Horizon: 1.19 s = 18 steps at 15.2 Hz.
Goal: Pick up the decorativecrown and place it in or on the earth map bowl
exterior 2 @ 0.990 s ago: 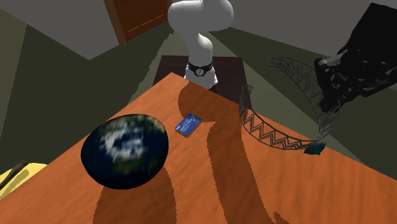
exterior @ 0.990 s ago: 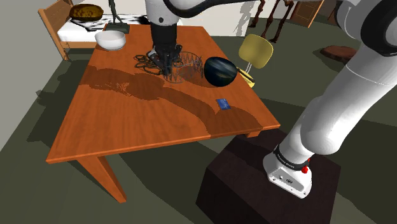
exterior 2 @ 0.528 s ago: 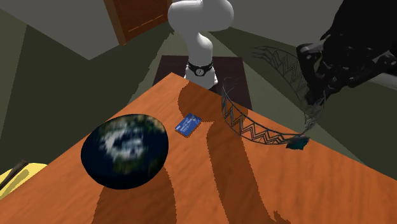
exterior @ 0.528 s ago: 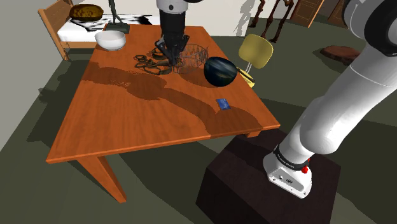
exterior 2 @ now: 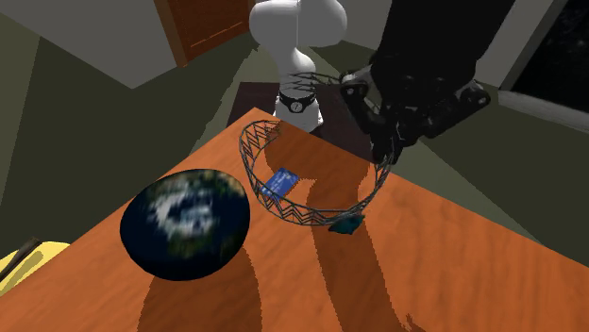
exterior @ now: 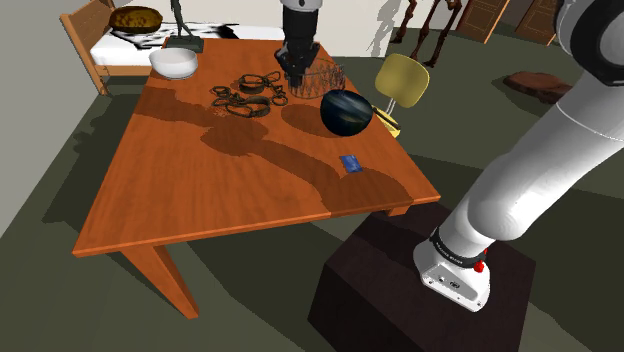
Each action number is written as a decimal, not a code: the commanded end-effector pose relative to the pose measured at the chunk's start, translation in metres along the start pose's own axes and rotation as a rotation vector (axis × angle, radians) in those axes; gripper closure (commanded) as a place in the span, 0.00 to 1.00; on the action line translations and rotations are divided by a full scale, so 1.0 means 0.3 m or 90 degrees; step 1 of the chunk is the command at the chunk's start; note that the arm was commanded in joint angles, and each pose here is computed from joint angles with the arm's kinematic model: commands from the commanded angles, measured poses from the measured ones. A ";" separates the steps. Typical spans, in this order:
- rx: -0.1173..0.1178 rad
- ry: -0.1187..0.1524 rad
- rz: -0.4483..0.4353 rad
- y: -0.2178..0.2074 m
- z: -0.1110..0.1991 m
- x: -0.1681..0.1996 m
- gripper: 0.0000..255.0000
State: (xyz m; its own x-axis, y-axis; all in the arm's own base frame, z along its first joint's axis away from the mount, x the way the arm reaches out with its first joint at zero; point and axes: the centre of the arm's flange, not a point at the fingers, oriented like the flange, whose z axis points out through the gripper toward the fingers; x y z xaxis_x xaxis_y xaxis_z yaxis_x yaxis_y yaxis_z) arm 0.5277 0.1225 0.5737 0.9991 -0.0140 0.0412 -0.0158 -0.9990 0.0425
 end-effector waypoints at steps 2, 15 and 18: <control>0.000 0.000 -0.001 0.148 0.000 0.024 1.00; 0.000 0.000 -0.001 0.652 0.020 0.120 1.00; 0.000 0.000 -0.001 0.650 0.073 0.118 1.00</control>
State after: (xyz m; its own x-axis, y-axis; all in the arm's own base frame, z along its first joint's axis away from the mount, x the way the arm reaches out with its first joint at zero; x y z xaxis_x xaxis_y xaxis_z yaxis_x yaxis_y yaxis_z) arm 0.5607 -0.0715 0.5664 0.9991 -0.0129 0.0408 -0.0147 -0.9990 0.0425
